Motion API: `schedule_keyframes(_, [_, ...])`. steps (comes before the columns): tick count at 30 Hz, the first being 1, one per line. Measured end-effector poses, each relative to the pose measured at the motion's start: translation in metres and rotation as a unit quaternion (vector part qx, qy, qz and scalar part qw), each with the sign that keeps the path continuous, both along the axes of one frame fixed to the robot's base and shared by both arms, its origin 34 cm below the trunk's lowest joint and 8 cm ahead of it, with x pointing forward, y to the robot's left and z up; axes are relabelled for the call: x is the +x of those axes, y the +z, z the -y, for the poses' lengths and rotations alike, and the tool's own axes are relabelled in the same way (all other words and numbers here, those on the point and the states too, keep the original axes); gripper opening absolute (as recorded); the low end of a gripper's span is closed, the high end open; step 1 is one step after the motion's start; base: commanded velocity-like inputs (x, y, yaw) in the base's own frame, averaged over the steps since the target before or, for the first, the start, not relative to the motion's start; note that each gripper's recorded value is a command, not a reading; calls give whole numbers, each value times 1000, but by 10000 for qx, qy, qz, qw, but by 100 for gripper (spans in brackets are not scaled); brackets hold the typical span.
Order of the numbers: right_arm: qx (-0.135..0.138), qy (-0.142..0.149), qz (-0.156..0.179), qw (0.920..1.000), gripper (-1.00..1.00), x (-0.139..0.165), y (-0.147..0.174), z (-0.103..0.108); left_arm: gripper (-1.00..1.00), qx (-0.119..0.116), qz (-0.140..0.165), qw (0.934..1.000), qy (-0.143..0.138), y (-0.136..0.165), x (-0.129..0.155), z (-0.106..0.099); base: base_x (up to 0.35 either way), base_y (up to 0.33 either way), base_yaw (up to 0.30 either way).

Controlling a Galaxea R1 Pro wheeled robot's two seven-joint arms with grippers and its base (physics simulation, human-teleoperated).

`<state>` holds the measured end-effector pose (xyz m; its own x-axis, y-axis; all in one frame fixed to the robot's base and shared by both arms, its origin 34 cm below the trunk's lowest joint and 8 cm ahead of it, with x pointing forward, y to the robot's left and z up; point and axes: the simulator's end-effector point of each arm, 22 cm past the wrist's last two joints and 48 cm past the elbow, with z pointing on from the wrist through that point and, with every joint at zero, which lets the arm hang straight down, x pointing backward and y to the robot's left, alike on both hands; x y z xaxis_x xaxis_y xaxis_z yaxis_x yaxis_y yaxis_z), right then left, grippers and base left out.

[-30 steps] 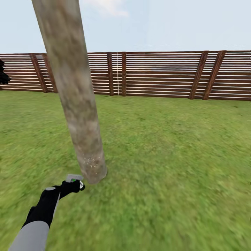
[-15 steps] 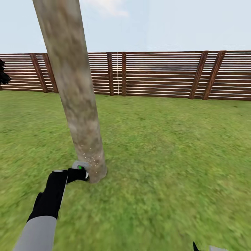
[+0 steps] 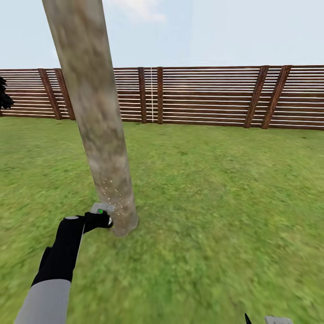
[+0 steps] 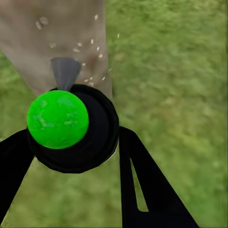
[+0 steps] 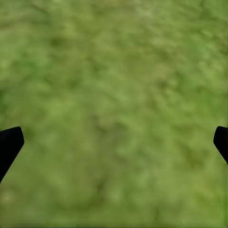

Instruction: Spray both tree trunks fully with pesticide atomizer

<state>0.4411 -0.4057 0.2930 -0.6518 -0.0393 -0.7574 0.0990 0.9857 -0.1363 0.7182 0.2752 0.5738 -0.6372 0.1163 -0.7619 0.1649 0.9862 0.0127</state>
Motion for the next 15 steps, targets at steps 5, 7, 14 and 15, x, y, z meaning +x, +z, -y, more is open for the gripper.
schedule_keyframes(5, [4,29,-6,10000,100,0,0,-2,-100,55,52,9999,93,5,1,-11,-249,0,0])
schedule_keyframes(7, [12,36,-8,10000,100,0,-1,-3,-100,21,3,9999,155,5,0,-15,-56,0,0])
schedule_keyframes(14, [-58,634,-120,9979,100,1,-5,-26,-100,142,-335,9974,614,22,3,-63,-3,0,2])
schedule_keyframes(15, [-56,642,-121,9978,100,1,-5,-26,-100,109,-306,9975,633,29,7,-64,0,0,72])
